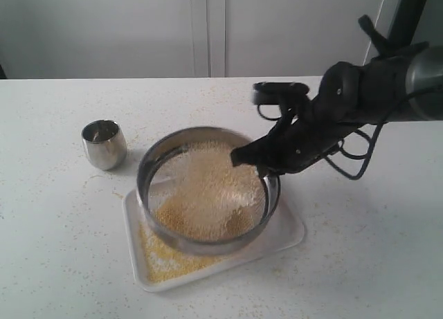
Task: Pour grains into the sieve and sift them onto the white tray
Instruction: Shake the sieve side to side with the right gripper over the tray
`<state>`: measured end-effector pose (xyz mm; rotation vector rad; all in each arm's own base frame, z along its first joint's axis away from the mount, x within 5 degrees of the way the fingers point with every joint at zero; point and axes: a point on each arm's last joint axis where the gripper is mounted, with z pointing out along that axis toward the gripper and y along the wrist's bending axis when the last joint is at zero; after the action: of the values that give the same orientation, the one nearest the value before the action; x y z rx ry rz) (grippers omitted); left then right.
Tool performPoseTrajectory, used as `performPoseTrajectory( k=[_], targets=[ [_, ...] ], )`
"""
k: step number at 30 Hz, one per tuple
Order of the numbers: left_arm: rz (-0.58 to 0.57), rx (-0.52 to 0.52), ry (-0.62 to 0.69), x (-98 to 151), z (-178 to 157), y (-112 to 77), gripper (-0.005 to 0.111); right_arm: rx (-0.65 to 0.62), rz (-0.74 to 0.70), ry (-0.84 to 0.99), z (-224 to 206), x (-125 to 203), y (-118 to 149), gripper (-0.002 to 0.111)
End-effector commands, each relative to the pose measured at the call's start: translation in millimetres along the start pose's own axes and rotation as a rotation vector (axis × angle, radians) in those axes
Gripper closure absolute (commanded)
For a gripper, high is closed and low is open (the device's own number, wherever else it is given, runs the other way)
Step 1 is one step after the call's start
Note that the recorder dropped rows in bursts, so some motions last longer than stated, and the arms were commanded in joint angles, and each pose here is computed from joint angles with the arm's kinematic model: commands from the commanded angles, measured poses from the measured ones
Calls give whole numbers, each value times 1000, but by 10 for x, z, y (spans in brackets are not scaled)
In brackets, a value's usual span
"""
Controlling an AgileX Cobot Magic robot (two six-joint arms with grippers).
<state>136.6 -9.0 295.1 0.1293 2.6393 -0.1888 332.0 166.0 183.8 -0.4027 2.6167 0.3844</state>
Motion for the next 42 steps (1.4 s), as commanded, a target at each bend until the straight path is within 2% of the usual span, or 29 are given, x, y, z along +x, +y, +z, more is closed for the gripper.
performPoseTrajectory(
  k=[1,2,4,6,7,8,10,11,12,14,15,16,18,19,21,22,23,25,26,27,28,29,30,31,34,36,38,40,42],
  targets=[
    [-5,7,1,22,-7,-8,107,59,-58,-48,-49,-51,-33,108],
    [-5,7,1,22,-7,-8,107,75,72,-80,-63,-88,-131,108],
    [-5,7,1,22,-7,-8,107,62,225,-95,-70,-103,-168,108],
    [-5,7,1,22,-7,-8,107,-1,65,-28,-35,-15,109,108],
    [-5,7,1,22,-7,-8,107,-8,-80,-8,-22,27,226,108],
    [-5,7,1,22,-7,-8,107,8,-89,-17,-23,15,202,108],
    [-5,7,1,22,-7,-8,107,69,71,-70,-51,-67,-51,108],
    [-5,7,1,22,-7,-8,107,65,227,-75,-63,-79,-129,108],
    [-5,7,1,22,-7,-8,107,49,234,-60,-57,-63,-90,108],
    [-5,7,1,22,-7,-8,107,2,-42,3,-25,44,251,108],
    [-5,7,1,22,-7,-8,107,26,-129,-9,-23,38,257,108],
    [-5,7,1,22,-7,-8,107,65,-63,-39,-25,-7,146,108],
    [-5,7,1,22,-7,-8,107,87,203,-92,-52,-79,-62,108],
    [-5,7,1,22,-7,-8,107,60,273,-80,-46,-65,-17,108],
    [-5,7,1,22,-7,-8,107,2,59,-43,-19,19,322,108],
    [-5,7,1,22,-7,-8,107,6,-74,-38,-13,44,398,108],
    [-5,7,1,22,-7,-8,107,25,-100,-48,-14,32,374,108],
    [-5,7,1,22,-7,-8,107,102,72,-77,-35,-43,80,108],
    [-5,7,1,22,-7,-8,107,109,246,-68,-47,-45,-28,108],
    [-5,7,1,22,-7,-8,107,97,265,-54,-50,-31,-8,108],
    [-5,7,1,22,-7,-8,107,54,165,-13,-28,30,192,108],
    [-5,7,1,22,-7,-8,107,37,101,0,-21,57,297,108],
    [-5,7,1,22,-7,-8,107,33,-34,0,-36,77,392,108],
    [-5,7,1,22,-7,-8,107,39,-35,-16,-44,58,375,108],
    [-5,7,1,22,-7,-8,107,93,176,-62,-52,-28,98,108],
    [-5,7,1,22,-7,-8,107,94,277,-44,-49,-13,70,108],
    [-5,7,1,22,-7,-8,107,71,215,5,-34,53,214,108],
    [-5,7,1,22,-7,-8,107,60,62,34,-29,109,362,108],
    [-5,7,1,22,-7,-8,107,88,-35,20,-29,100,360,108]
  ],
)
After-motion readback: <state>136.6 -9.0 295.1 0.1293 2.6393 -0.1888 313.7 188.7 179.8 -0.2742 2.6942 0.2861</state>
